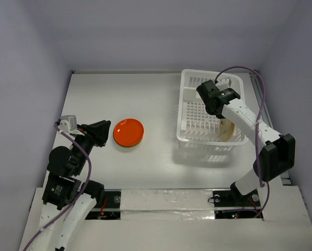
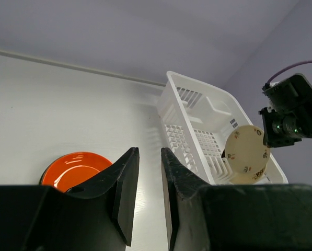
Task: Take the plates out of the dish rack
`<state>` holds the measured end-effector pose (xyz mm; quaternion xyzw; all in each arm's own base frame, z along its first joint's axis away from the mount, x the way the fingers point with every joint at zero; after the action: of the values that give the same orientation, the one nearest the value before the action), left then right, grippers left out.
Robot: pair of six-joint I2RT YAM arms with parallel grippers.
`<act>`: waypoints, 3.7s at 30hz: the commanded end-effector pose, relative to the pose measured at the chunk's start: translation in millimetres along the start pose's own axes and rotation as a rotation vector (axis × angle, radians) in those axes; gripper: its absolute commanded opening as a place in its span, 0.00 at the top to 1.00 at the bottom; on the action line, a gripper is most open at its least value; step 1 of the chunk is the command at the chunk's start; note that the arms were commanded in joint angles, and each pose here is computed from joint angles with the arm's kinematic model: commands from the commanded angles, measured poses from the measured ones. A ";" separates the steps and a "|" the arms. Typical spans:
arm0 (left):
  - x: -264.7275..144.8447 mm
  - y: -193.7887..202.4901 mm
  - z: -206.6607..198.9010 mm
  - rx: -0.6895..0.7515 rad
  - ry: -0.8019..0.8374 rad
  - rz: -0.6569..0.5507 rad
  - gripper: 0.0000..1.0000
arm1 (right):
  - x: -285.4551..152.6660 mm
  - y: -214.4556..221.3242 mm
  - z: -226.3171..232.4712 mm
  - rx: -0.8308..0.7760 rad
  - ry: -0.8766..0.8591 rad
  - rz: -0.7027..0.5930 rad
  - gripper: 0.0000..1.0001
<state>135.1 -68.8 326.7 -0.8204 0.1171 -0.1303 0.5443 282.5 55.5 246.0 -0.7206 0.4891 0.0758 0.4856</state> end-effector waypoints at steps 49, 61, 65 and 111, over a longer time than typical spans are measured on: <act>9.4 -0.3 1.6 0.007 -0.009 -0.007 0.78 | -187.5 6.9 302.0 0.333 -1.338 0.023 0.94; 9.9 0.1 1.4 0.007 -0.006 -0.006 0.77 | -184.9 19.6 271.2 0.253 -1.257 -0.015 0.43; 9.6 0.2 1.4 0.007 -0.006 -0.006 0.77 | -178.4 20.7 248.4 0.217 -1.175 -0.045 0.34; 7.0 0.1 -2.0 0.005 0.022 -0.008 0.77 | 35.9 16.8 -10.1 0.311 -0.141 -0.008 0.65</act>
<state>140.8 -70.9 322.9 -0.8195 0.1254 -0.1188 0.5465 272.7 23.8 217.5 -0.6298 0.4590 0.0539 0.6244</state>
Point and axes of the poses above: each gripper's point midway between its finger pads, its own x axis out along the fingers, its own z axis along the line the jaws close on, y = z × x, the point moved 7 cm from there along -x, back along the fingers, and after that the axes turned 6 degrees about x, right-handed, at the moved point
